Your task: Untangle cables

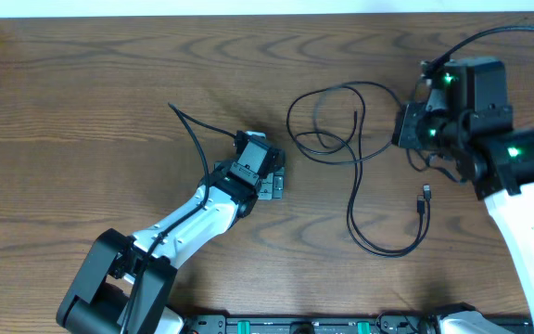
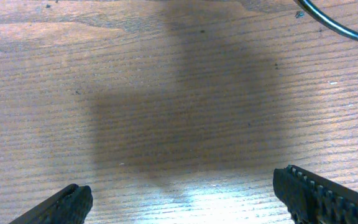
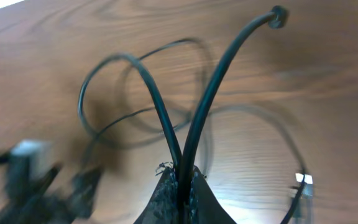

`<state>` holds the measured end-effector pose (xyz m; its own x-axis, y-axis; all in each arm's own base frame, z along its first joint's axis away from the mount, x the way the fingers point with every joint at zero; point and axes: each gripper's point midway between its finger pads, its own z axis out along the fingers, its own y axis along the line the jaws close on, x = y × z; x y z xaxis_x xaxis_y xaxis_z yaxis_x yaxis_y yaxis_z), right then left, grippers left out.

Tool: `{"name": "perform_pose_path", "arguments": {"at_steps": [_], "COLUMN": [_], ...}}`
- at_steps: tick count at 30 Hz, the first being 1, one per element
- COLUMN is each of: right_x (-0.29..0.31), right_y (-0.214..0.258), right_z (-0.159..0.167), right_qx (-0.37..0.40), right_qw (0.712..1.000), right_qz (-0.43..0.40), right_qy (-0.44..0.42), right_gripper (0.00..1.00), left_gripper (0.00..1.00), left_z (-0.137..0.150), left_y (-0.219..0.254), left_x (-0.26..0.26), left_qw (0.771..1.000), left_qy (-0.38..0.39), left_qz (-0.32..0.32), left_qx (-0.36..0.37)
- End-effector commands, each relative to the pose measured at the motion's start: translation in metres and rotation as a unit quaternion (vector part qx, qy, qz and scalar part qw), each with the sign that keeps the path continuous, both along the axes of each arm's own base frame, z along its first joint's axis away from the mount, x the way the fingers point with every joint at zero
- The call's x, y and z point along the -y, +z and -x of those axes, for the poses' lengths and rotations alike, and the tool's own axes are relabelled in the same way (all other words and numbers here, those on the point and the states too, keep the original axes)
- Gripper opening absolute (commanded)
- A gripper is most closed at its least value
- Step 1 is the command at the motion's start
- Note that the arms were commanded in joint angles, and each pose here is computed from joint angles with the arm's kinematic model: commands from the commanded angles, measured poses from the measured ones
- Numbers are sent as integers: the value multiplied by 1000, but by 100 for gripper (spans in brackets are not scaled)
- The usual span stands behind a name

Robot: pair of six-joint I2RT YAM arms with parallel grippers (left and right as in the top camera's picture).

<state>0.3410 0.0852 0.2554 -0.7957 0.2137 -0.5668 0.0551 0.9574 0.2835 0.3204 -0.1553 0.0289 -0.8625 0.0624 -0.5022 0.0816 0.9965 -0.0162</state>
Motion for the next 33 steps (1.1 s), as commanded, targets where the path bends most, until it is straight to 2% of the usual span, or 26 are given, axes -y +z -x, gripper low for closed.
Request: {"name": "perform_pose_path", "arguments": {"at_steps": [1, 6, 10, 13, 20, 26, 33], "right_x": [51, -9, -36, -47, -32, -36, -39], "right_y": [-10, -22, -35, -47, -100, -162, -206], "right_z": [-15, 17, 51, 54, 18, 7, 9], "right_qx": [-10, -81, -142, -150, -106, -144, -201], "right_qw": [991, 993, 982, 983, 994, 988, 978], "right_qz": [31, -71, -72, -57, 17, 30, 39], "right_qy": [-131, 53, 104, 89, 36, 42, 49], "right_gripper": [1, 1, 1, 1, 1, 1, 1], "left_gripper": [98, 98, 98, 98, 98, 98, 98], "left_z": [-5, -5, -5, -7, -7, -7, -7], "left_y": [5, 5, 6, 6, 6, 6, 6], "left_x": [-3, -3, -3, -3, -3, -3, -3], "left_qw": [1000, 1000, 1000, 1000, 1000, 1000, 1000], "left_qy": [2, 2, 2, 2, 2, 2, 2], "left_qz": [-7, -7, -7, -5, -6, -6, -6], "left_qx": [11, 11, 11, 15, 14, 14, 14]}}
